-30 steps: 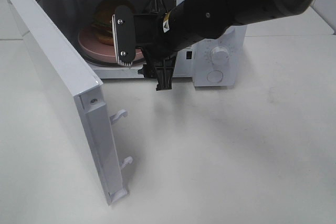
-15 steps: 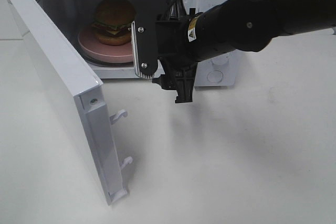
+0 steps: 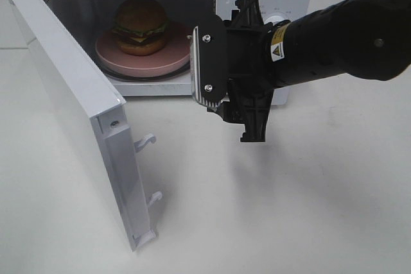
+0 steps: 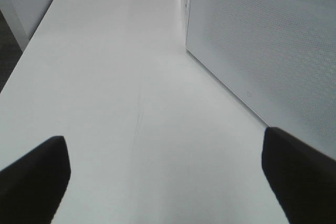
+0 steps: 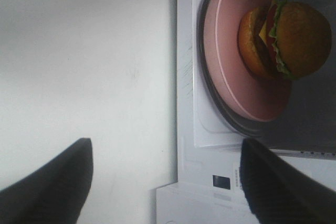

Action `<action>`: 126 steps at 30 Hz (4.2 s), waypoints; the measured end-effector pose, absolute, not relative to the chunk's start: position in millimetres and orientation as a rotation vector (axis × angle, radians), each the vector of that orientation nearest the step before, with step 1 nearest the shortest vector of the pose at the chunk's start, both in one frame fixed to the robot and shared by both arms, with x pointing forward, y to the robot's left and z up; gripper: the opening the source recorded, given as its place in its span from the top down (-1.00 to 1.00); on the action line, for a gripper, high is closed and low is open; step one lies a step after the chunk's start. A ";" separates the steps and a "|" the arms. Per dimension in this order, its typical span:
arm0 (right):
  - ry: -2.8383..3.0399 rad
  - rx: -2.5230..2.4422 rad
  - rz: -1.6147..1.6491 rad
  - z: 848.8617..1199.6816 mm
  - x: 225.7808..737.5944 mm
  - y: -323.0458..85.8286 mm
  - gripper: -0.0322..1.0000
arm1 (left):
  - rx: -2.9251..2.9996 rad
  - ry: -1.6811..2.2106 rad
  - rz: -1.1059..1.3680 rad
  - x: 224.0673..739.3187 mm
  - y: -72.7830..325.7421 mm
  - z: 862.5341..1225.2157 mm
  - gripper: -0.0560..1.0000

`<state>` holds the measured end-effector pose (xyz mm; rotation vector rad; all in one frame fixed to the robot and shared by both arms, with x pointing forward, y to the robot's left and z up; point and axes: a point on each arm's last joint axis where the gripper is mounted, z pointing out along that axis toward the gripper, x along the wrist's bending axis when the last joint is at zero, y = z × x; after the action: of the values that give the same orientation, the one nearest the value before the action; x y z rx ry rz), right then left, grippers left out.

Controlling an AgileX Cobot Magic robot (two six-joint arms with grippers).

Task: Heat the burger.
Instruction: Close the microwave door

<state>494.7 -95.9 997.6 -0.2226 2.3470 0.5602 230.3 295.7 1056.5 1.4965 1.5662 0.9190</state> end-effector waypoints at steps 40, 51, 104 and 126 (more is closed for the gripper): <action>2.460 1.004 0.686 1046.3 403.5 -178.2 -0.53 | 1.497 1.566 0.919 230.3 295.7 1056.5 -0.82; 2.429 1.160 0.659 1066.9 371.2 -206.5 -0.53 | 1.497 1.566 0.919 230.3 295.7 1056.5 -0.82; 1.774 1.619 0.824 1055.4 268.3 -301.4 -0.53 | 1.497 1.566 0.919 230.3 295.7 1056.5 -0.82; 1.625 1.554 1.001 1049.6 232.2 -302.0 -0.53 | 1.497 1.566 0.919 230.3 295.7 1056.5 -0.82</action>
<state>232.2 -302.0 1049.6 1.5537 1.6250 1.0009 230.3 295.7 1056.5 1.4965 1.5662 0.9190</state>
